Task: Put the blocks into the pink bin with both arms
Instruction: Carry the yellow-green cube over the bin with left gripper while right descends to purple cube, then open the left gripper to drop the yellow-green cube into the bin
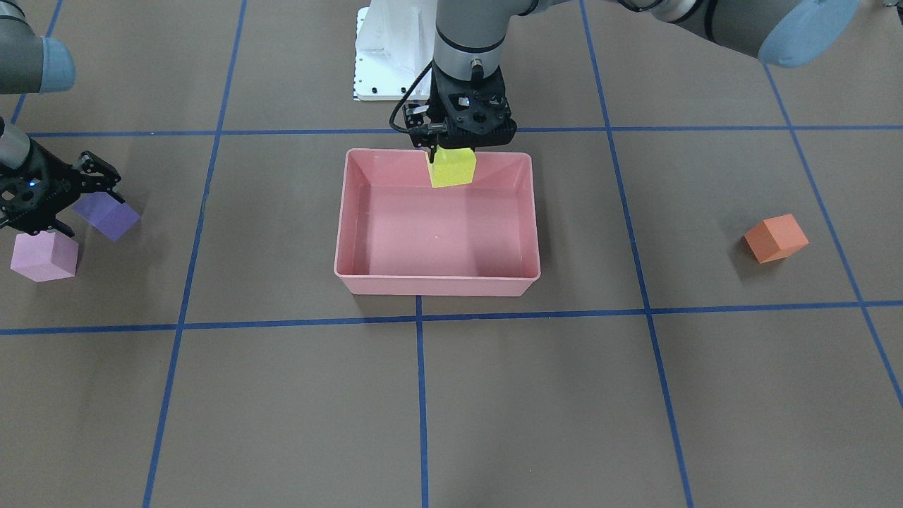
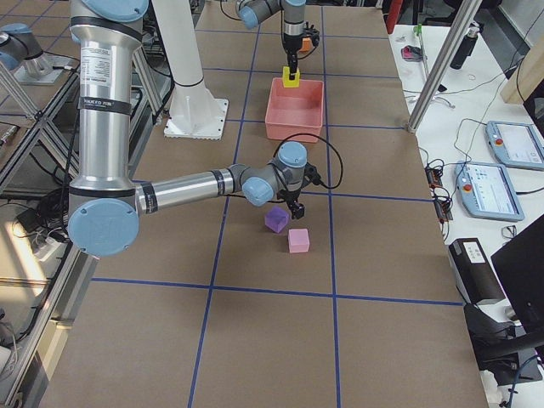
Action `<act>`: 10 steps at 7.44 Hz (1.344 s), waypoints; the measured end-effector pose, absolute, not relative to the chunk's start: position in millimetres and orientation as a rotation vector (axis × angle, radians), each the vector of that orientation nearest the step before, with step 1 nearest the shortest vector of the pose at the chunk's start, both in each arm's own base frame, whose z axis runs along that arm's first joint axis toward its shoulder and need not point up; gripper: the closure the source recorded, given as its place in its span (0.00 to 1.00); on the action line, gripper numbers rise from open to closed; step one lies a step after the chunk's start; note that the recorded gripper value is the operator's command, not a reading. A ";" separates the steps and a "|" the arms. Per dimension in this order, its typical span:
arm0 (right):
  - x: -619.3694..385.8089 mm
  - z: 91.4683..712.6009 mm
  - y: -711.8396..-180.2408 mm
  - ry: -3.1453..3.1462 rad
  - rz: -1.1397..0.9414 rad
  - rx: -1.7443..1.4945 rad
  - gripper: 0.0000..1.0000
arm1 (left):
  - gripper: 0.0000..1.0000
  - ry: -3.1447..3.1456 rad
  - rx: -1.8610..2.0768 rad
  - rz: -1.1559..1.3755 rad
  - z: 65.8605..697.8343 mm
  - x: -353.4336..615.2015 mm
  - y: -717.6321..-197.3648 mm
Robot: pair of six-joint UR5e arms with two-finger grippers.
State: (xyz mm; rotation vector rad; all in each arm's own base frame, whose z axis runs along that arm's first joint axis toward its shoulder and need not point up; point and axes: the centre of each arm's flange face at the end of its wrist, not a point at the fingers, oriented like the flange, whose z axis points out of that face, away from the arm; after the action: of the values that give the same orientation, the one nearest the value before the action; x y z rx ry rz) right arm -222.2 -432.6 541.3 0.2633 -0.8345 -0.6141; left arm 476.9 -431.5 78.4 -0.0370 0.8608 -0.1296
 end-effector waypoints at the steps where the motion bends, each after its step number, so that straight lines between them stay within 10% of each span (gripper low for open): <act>1: -226.6 546.3 -427.8 -0.834 -0.621 0.246 0.00 | 1.00 0.855 -0.044 -0.122 78.6 488.3 -427.7; 5: -233.4 563.8 -412.4 -0.826 -0.636 0.196 0.01 | 1.00 0.859 -0.057 -0.111 78.5 516.1 -423.5; 6: -234.2 568.4 -410.6 -0.823 -0.636 0.186 0.18 | 0.22 0.857 -0.061 -0.105 79.2 520.5 -421.0; 7: -234.6 571.3 -410.0 -0.820 -0.636 0.180 0.67 | 0.00 0.854 -0.065 -0.097 81.2 526.4 -418.7; 8: -234.7 572.3 -410.2 -0.820 -0.635 0.179 1.00 | 0.00 0.861 -0.063 -0.088 82.7 532.5 -417.3; 10: -235.3 570.0 -411.6 -0.822 -0.635 0.185 1.00 | 0.00 0.887 -0.052 -0.075 81.5 537.6 -415.8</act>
State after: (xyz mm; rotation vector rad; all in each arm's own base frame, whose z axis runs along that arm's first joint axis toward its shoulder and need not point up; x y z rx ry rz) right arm -235.3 -411.6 570.0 0.1852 -0.8215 -0.6354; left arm 537.6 -415.8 81.5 -0.0518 0.8870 -0.0755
